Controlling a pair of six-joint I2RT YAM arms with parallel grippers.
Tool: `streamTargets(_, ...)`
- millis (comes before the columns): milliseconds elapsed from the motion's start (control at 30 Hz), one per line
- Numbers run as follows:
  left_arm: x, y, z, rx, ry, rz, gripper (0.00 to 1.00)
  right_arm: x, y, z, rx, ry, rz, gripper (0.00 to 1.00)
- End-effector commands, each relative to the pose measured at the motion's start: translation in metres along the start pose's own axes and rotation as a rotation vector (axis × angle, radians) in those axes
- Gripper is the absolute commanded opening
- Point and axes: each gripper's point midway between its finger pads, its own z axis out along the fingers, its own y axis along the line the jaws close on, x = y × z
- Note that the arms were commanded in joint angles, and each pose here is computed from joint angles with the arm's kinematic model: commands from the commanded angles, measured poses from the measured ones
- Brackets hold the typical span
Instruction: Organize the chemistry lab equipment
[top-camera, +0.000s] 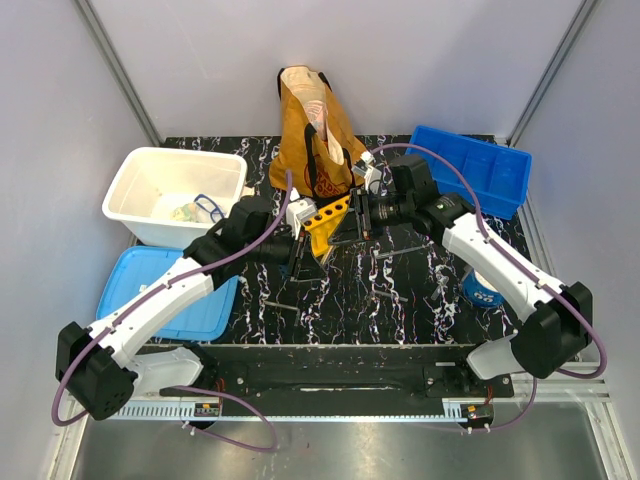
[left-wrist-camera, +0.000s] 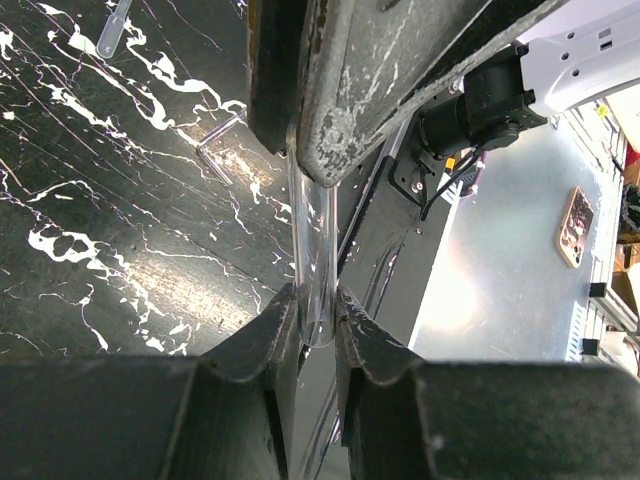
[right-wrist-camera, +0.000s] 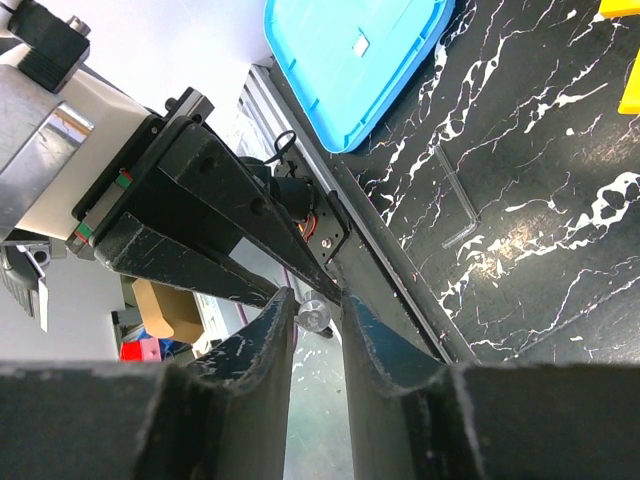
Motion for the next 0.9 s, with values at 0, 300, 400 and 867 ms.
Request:
streamTargets(0, -0.014, -0.001, 0.0, -0.008, -0.035, 0.05, 0.11, -0.005, 0.011, -0.003, -0.043, -0.016, -0.045, 0.27)
streamTargets(300, -0.015, 0.005, -0.003, -0.056, -0.049, 0.045, 0.36, -0.021, 0.008, -0.011, 0.032, -0.129, -0.072, 0.21)
streamTargets(400, -0.018, 0.007, -0.009, -0.095, -0.077, 0.047, 0.63, -0.036, 0.006, -0.02, 0.099, -0.224, -0.105, 0.22)
streamTargets(867, -0.001, 0.039, -0.075, -0.467, -0.181, 0.099, 0.99, -0.116, -0.105, -0.074, 0.758, -0.635, -0.319, 0.22)
